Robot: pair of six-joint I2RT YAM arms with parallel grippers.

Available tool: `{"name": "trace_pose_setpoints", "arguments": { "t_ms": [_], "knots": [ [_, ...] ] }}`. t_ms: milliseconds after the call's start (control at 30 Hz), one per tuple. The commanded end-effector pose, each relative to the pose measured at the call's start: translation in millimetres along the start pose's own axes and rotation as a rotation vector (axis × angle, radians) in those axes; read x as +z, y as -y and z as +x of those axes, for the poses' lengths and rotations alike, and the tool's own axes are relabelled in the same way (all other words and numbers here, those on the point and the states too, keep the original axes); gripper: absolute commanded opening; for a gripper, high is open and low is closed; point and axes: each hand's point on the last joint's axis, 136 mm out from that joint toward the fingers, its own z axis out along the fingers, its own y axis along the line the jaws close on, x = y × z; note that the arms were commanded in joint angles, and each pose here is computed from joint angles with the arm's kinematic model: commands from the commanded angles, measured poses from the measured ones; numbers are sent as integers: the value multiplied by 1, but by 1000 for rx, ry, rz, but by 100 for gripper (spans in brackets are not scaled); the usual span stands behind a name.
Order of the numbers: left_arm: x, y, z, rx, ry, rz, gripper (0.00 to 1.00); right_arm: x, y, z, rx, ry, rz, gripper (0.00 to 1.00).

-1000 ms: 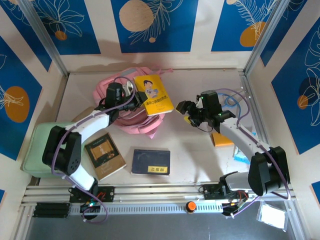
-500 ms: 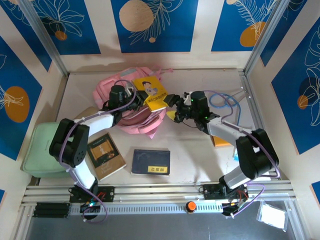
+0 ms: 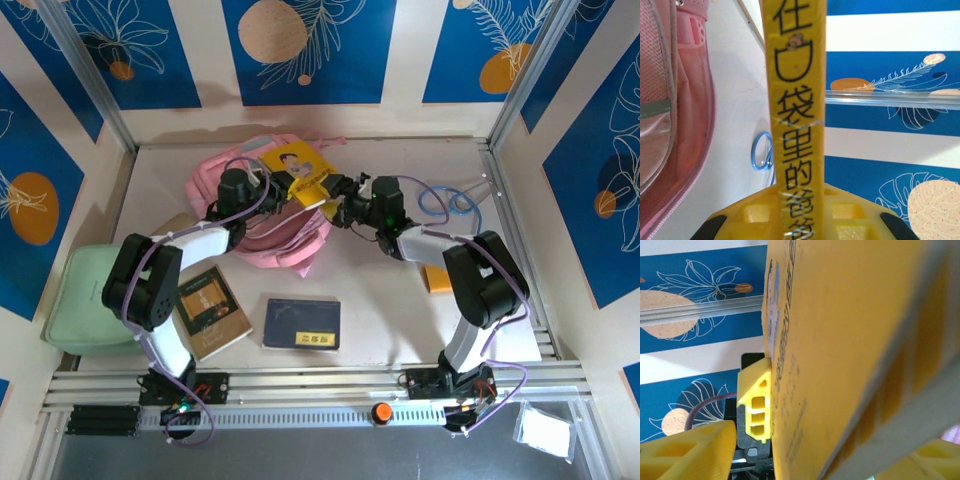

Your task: Pack books, pencil case, and school supplies into a backpack

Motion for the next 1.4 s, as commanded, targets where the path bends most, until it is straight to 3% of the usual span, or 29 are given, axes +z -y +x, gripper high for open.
{"name": "trace_pose_setpoints", "arguments": {
  "t_ms": [0,100,267,367,500,633,800,1000,1200,1367],
  "knots": [
    [-4,52,-8,40,36,152,0,11,-22,0,-46,2,-59,62],
    [-7,50,-6,33,32,159,0,15,-20,-1,-54,2,-48,52],
    [-9,30,-8,22,42,129,1,16,-24,2,-126,0,-75,22],
    [-11,10,-8,40,30,98,16,12,-16,5,-142,-7,-47,10],
    [-20,-23,-8,102,19,7,47,0,-11,7,-205,1,12,0],
    [-37,-50,-7,202,6,-146,62,-19,-14,5,-310,27,62,0],
    [-63,-63,-7,338,23,-301,73,-47,-13,-6,-380,68,110,0],
    [-94,-68,-15,609,-5,-519,99,-72,-13,-17,-447,115,150,0],
    [-119,-70,-20,920,-134,-733,100,-83,-25,-29,-529,160,177,0],
    [-132,-83,-21,1089,-242,-918,99,-89,-23,-44,-530,220,230,0]
  ]
}}
